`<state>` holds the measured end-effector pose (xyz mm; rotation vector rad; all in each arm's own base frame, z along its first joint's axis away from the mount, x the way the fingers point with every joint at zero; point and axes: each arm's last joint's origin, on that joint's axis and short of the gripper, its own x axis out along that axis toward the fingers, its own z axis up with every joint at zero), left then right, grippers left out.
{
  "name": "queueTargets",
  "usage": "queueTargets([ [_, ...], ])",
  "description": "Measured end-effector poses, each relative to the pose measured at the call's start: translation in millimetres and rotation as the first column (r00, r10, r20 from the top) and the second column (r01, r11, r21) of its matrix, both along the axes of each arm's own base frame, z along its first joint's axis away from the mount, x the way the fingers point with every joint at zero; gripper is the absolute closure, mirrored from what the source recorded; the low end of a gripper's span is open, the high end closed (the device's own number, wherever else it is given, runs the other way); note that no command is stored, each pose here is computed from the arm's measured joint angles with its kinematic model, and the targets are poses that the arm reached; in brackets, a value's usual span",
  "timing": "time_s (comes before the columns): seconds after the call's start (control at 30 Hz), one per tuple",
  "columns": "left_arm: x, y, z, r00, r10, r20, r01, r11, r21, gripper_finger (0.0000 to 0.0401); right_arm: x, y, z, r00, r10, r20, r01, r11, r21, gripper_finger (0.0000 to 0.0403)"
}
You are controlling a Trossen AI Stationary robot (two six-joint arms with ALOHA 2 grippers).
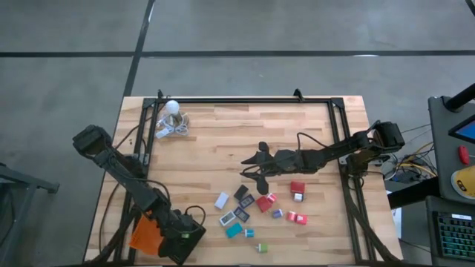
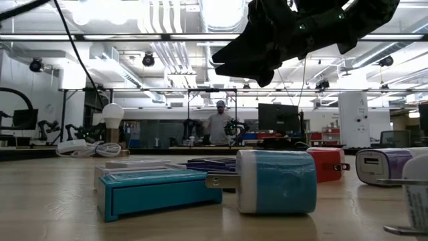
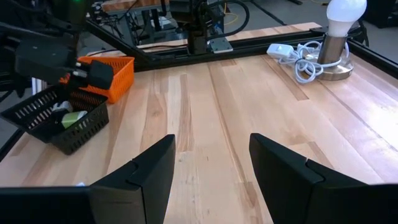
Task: Pick & Place Office items
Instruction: Put the top pink white charger adapter into the black basket
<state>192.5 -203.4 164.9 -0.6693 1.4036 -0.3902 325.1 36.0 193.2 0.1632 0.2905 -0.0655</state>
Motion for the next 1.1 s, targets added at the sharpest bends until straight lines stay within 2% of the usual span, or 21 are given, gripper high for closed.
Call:
queueTargets([
  [0.3, 1.3, 4.6, 31.3, 0.987, -0.062, 0.145, 0.073, 0.995, -0.066, 0.0145, -0.1, 0.9, 0.0, 1.000, 0.003, 0.000, -0.003, 1.000, 0.009, 0.0199],
  [0.43, 1.0, 15.7, 51.6, 0.949, -0.076, 0.306, 0.095, 0.994, -0.047, 0.0147, -0.1, 0.9, -0.2, 1.000, -0.031, 0.001, 0.031, 0.992, 0.120, 0.0199],
  [0.5, 0.8, 22.6, 62.3, 0.902, -0.098, 0.420, 0.108, 0.994, 0.000, 0.0147, -0.2, 0.9, -0.4, 0.999, -0.045, -0.001, 0.045, 0.985, 0.166, 0.0199],
  [0.57, 0.8, 30.9, 73.2, 0.831, -0.119, 0.543, 0.091, 0.993, 0.079, 0.0147, -0.3, 0.9, -0.5, 0.999, -0.050, -0.003, 0.049, 0.982, 0.182, 0.0199],
  [0.67, -0.4, 43.7, 88.9, 0.695, -0.148, 0.703, -0.042, 0.969, 0.245, 0.0147, -0.3, 0.9, -0.5, 0.999, -0.050, -0.003, 0.050, 0.982, 0.184, 0.0199],
  [0.73, -2.0, 52.9, 98.7, 0.609, -0.167, 0.776, -0.199, 0.914, 0.353, 0.0147, -0.3, 1.0, -0.6, 0.999, -0.054, -0.005, 0.053, 0.976, 0.210, 0.0199],
  [0.83, -5.0, 66.0, 110.4, 0.517, -0.200, 0.832, -0.452, 0.762, 0.464, 0.0147, -1.3, 2.4, -3.6, 0.998, -0.040, -0.047, 0.053, 0.941, 0.334, 0.0199],
  [0.9, -6.9, 72.2, 114.5, 0.495, -0.251, 0.832, -0.556, 0.644, 0.525, 0.0147, -2.5, 2.9, -7.6, 0.993, -0.039, -0.110, 0.078, 0.921, 0.382, 0.0199],
  [0.97, -7.7, 75.8, 116.4, 0.495, -0.292, 0.819, -0.613, 0.551, 0.566, 0.0147, -3.6, 2.7, -10.7, 0.983, -0.049, -0.179, 0.118, 0.910, 0.398, 0.0199],
  [1.03, -7.6, 77.3, 116.4, 0.500, -0.305, 0.810, -0.636, 0.506, 0.583, 0.0148, -5.3, 2.3, -13.4, 0.964, -0.067, -0.256, 0.173, 0.891, 0.420, 0.0200],
  [1.1, -6.5, 76.5, 114.6, 0.507, -0.318, 0.801, -0.630, 0.498, 0.596, 0.0148, -9.5, 2.8, -18.9, 0.925, -0.085, -0.371, 0.257, 0.858, 0.445, 0.0200],
])
